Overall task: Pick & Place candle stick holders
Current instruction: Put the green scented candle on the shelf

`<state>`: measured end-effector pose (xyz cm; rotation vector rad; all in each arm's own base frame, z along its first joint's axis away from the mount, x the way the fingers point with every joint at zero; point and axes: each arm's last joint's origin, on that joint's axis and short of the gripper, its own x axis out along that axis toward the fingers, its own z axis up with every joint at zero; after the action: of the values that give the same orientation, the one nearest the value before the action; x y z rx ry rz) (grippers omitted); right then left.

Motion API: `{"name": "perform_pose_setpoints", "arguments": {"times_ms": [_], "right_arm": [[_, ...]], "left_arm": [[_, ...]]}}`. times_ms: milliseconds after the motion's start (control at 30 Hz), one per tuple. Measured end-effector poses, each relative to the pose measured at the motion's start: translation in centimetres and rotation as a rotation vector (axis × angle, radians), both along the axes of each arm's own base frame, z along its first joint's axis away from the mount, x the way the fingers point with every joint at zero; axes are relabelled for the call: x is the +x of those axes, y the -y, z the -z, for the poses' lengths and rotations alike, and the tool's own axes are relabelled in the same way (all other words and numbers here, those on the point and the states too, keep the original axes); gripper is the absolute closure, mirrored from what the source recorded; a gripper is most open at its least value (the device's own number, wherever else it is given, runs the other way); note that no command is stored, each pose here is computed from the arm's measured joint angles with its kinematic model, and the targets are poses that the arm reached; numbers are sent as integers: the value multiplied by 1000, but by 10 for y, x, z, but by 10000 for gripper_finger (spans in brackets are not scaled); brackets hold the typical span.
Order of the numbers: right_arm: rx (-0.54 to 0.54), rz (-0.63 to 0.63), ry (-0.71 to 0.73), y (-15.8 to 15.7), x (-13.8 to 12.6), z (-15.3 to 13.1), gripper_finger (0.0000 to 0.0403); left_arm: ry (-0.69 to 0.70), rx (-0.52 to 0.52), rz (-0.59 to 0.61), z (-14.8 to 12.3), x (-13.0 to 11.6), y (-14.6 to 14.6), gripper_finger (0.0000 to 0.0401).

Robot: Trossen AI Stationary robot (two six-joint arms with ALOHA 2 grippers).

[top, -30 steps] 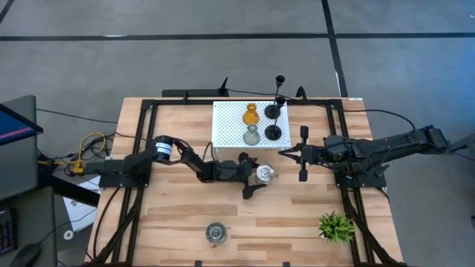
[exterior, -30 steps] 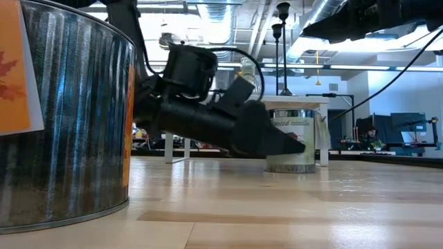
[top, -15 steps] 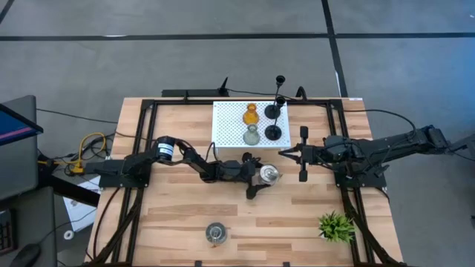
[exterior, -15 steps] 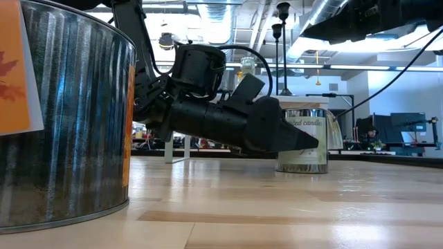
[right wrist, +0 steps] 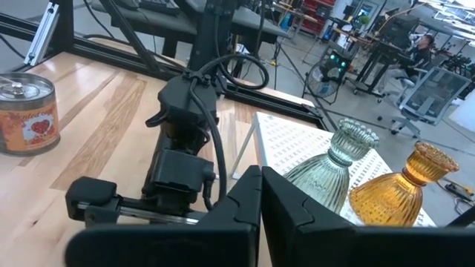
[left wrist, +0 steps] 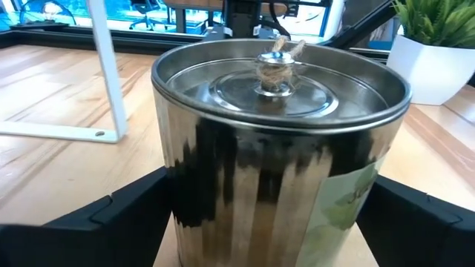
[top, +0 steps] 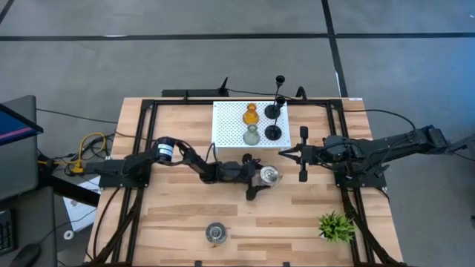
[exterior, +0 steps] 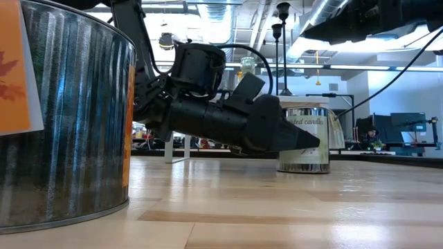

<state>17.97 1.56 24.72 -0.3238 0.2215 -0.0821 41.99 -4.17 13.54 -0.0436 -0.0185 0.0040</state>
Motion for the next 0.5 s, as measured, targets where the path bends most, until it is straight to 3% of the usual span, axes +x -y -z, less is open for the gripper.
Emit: {"name": "perform_pose_setpoints", "arguments": {"times_ms": [500], "right_arm": [[19,5,-27,0,-1,3,403]], "left_arm": [[-6,0,6,-1,0,2,38]]}}
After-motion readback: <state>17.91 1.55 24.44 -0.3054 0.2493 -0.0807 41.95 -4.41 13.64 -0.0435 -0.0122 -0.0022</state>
